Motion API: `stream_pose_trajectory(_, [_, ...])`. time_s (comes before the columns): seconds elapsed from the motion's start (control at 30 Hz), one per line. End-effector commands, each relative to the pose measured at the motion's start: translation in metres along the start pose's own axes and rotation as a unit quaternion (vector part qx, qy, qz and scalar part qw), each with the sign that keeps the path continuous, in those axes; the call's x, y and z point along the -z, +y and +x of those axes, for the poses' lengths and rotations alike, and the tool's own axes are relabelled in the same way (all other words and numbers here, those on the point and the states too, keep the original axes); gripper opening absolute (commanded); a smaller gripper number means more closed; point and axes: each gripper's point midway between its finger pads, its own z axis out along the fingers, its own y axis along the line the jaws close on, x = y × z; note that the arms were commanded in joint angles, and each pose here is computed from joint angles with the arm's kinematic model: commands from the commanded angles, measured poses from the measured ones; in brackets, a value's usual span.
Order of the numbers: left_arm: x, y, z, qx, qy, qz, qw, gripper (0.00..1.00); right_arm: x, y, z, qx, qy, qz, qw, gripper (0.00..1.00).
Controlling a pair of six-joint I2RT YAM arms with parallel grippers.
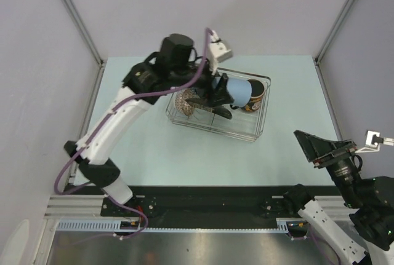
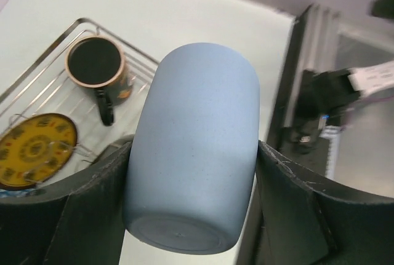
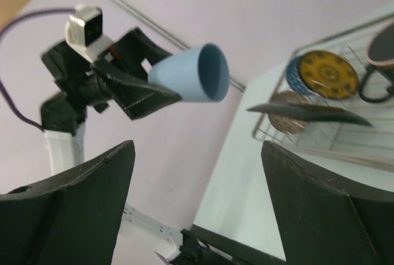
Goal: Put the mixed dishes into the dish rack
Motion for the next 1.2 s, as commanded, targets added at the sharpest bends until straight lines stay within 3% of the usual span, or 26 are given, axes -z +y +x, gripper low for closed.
stream_pose_trajectory(0.0, [-0.042, 0.052, 0.029, -0.113, 0.094, -0.1, 0.984, 0.0, 0.001, -0.043, 0.025, 0.007, 0.041, 0.084, 0.996, 0.89])
stream_pose_trajectory(0.2, [-0.118, 0.07, 0.048, -0.215, 0.128, -0.124, 0.96, 0.0, 0.01, -0.051, 0.024, 0.013, 0.036, 0.097, 0.995, 0.89])
stream_pose_trajectory(0.37, [-0.163, 0.089, 0.086, -0.241, 0.176, -0.131, 0.945, 0.0, 0.022, -0.057, 0.021, 0.003, 0.027, 0.104, 0.994, 0.9])
stream_pose_trajectory(0.87, [-0.213, 0.113, 0.151, -0.289, 0.249, -0.168, 0.909, 0.0, 0.029, -0.057, 0.023, -0.011, 0.031, 0.099, 0.995, 0.89])
stream_pose_trajectory(1.17, [-0.22, 0.117, 0.197, -0.295, 0.302, -0.144, 0.895, 0.0, 0.029, -0.055, 0.023, -0.016, 0.03, 0.096, 0.995, 0.9])
